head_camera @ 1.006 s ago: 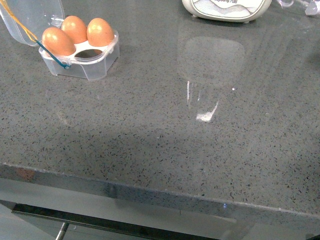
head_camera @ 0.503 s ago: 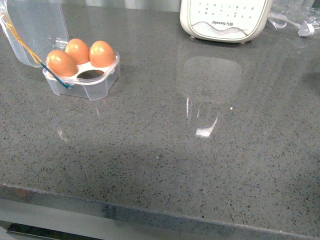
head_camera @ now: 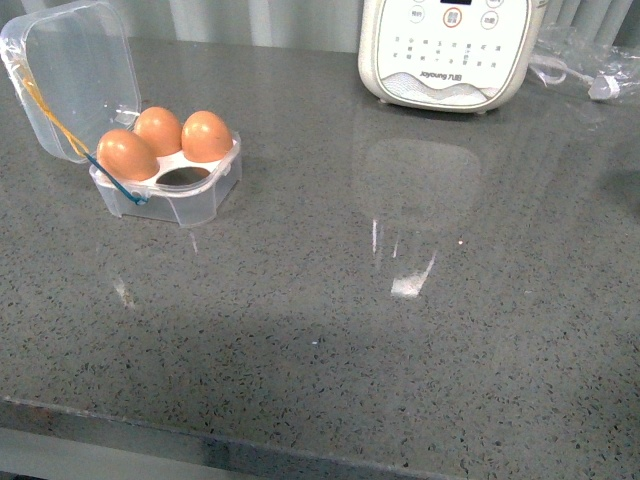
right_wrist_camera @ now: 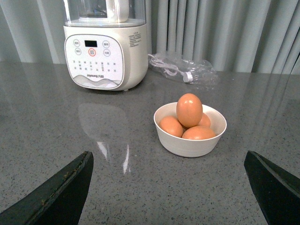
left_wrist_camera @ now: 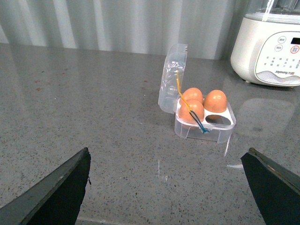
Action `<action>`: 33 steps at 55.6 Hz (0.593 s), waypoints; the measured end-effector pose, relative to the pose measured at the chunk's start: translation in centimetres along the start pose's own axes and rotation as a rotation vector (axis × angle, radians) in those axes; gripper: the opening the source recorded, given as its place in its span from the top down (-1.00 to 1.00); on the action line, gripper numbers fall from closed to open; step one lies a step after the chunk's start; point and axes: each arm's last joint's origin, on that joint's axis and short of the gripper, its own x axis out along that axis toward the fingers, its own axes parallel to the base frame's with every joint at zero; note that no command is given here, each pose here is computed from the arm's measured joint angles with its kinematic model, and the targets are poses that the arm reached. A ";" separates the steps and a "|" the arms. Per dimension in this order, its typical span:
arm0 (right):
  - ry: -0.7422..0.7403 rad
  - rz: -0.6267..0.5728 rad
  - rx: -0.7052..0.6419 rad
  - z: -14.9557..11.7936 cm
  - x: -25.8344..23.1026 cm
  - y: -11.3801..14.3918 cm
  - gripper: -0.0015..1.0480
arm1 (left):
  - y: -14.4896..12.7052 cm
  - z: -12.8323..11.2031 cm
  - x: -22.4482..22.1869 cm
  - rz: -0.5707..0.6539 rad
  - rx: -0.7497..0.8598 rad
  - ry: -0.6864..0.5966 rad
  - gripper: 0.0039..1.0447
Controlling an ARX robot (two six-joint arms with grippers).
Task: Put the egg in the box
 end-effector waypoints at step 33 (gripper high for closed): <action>-0.004 -0.276 -0.002 3.7 5.1 -1.1 -0.86 | 0.0 0.0 0.0 0.000 0.000 0.000 -0.87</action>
